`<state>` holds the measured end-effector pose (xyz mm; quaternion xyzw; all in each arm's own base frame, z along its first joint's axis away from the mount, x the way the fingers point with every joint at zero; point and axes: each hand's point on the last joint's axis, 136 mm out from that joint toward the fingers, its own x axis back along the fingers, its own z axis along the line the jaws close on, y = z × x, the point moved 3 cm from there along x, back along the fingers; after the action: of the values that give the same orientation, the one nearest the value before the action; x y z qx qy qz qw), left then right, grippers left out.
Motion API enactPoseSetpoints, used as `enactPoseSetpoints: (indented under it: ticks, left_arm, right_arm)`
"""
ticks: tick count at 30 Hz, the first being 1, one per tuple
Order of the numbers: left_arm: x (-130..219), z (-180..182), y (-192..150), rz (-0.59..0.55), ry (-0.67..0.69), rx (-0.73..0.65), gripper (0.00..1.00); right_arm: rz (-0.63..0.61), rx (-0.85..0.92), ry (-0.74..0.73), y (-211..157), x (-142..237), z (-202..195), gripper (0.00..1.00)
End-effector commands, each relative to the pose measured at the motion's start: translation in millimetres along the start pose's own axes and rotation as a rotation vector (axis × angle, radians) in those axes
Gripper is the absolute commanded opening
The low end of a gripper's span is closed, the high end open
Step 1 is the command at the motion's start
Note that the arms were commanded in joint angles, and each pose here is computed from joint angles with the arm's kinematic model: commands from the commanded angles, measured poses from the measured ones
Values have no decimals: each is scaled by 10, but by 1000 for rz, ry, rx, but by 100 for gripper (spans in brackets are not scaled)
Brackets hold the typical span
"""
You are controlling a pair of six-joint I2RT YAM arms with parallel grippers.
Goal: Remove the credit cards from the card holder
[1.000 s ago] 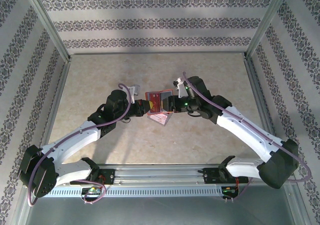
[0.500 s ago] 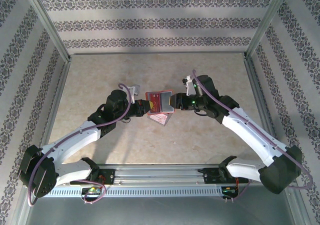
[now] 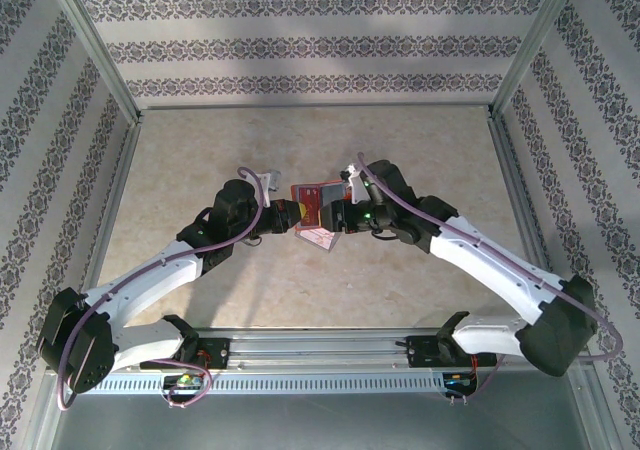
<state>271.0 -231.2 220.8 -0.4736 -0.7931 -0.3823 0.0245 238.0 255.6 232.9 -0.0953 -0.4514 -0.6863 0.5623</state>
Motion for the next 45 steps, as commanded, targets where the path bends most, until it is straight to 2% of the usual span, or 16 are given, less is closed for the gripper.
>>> enactPoseSetpoints:
  ticks: [1,4,20,33,45]
  left_arm:
    - [28,-144,127,-43,-44,-17,0]
    - [32,-139,125,-46,-43,-17,0]
    - [44,-128,111,-46,-38,-17,0]
    - [41,-123,110,-48,-40,-18,0]
    - [41,-132,109,-46,-46,-18,0]
  right_arm:
    - [-44,-2,-59,121,22,-17,46]
    - [-48,2,-133,109,62,-125,47]
    - [-57,-12,-224,84,130,-315,47]
    - [-48,-25,-217,70,110,-335,47]
    - [-35,-50,-117,73,30,-219,47]
